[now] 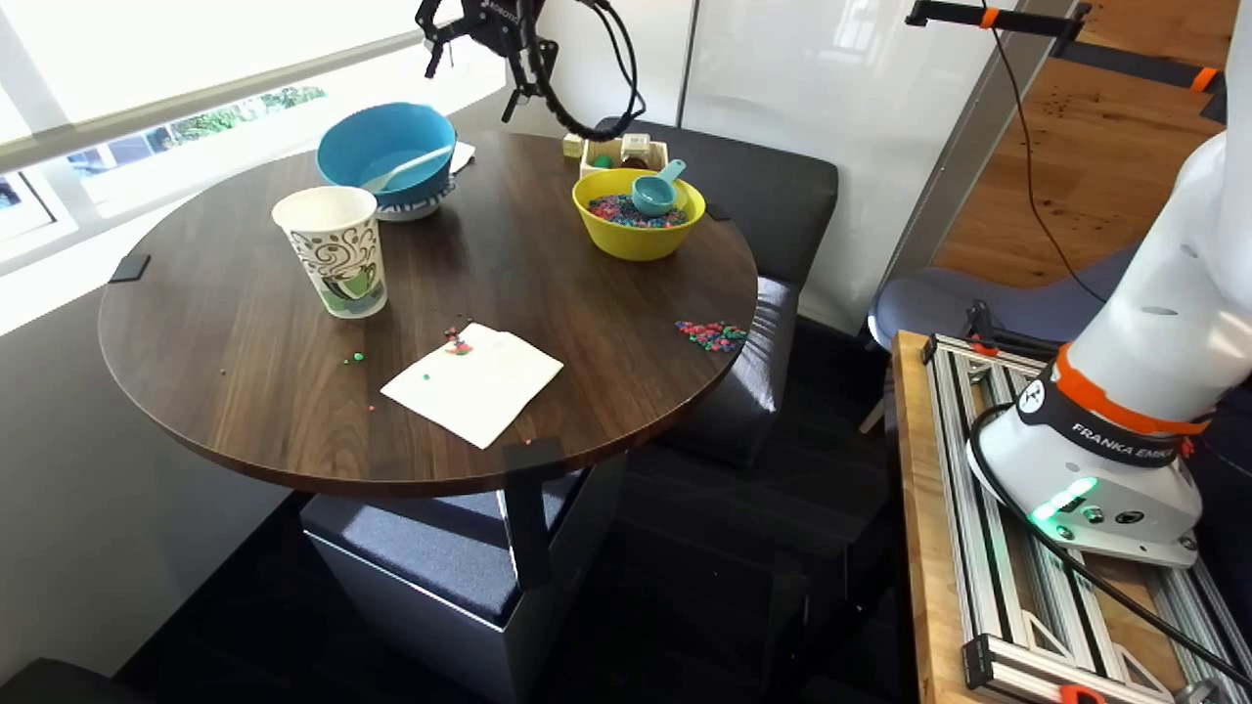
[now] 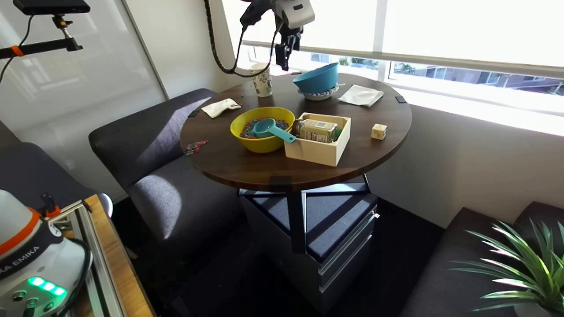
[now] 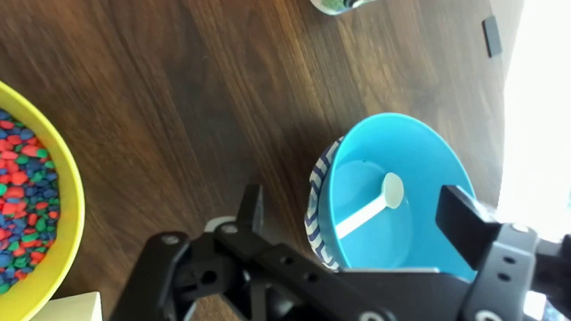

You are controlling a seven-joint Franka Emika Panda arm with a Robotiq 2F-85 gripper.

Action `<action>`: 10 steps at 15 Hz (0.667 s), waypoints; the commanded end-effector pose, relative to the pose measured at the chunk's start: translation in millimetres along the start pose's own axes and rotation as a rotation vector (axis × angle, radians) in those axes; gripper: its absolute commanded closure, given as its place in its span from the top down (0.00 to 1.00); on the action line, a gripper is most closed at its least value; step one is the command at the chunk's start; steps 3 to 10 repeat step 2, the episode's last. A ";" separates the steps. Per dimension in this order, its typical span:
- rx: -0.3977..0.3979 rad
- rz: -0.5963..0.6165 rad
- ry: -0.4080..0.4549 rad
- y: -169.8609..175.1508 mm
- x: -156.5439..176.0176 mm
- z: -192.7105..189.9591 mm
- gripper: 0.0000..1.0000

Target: Put the blue bowl on the white bowl

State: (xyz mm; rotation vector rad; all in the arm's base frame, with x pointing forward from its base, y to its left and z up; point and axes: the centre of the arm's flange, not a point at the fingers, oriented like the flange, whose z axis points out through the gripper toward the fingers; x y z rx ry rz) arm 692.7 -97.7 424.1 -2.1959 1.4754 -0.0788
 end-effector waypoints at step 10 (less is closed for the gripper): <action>0.008 -0.006 0.004 3.6 6.0 -9.8 1.00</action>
